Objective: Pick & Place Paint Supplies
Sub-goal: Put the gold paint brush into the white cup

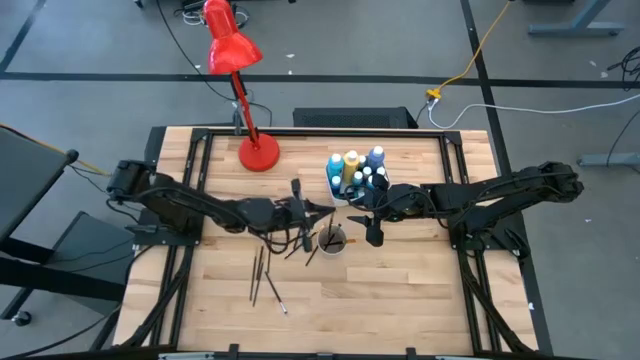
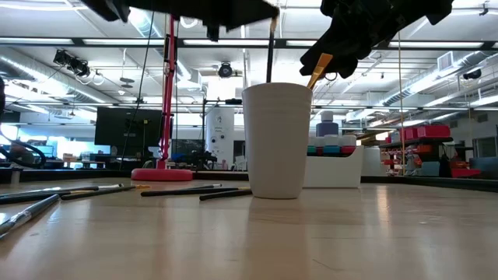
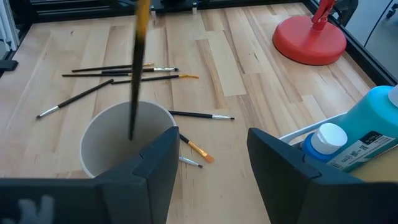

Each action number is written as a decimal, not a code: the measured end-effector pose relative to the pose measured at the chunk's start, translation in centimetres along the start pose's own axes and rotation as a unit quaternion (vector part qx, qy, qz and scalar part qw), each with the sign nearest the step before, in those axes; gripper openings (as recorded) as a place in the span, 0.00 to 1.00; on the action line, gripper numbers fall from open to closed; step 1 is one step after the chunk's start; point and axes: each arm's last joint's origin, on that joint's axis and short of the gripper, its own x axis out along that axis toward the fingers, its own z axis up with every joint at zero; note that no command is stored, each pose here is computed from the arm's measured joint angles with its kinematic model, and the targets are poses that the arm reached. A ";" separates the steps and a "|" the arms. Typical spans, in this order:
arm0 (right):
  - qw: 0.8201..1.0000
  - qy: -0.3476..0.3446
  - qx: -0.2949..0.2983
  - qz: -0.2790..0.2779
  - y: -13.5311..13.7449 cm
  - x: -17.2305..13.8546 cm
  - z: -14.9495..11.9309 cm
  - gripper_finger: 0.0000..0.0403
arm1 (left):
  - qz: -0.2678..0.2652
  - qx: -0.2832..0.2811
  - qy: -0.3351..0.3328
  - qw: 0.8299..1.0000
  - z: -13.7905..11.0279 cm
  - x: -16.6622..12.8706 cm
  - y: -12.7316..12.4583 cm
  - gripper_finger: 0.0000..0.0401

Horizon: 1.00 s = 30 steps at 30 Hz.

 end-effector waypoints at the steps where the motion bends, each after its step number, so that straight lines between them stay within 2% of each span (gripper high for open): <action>1: 1.000 0.000 0.000 0.000 0.0 0.0 0.0 0.48 | -0.007 0.004 0.011 1.000 -0.6 0.2 -0.2 0.01; 8: 1.000 0.000 0.000 0.000 0.0 0.0 0.0 0.48 | -0.019 -0.033 0.082 0.996 -4.8 1.5 -1.4 0.05; 13: 1.000 0.000 0.000 0.000 0.0 0.0 0.0 0.48 | -0.011 -0.040 0.102 0.994 -6.1 1.8 -1.7 0.07; 22: 1.000 0.007 -0.001 -0.001 0.0 0.0 -0.1 0.48 | -0.013 -0.025 0.083 0.996 -5.0 1.6 -1.5 0.09; 26: 1.000 0.006 -0.001 0.000 0.0 0.0 -0.1 0.48 | -0.024 -0.042 0.072 0.996 -4.2 1.3 -1.7 0.15; 30: 1.000 0.006 -0.001 0.000 0.0 0.0 -0.1 0.48 | -0.033 -0.014 0.065 0.997 -3.5 0.8 -2.1 0.25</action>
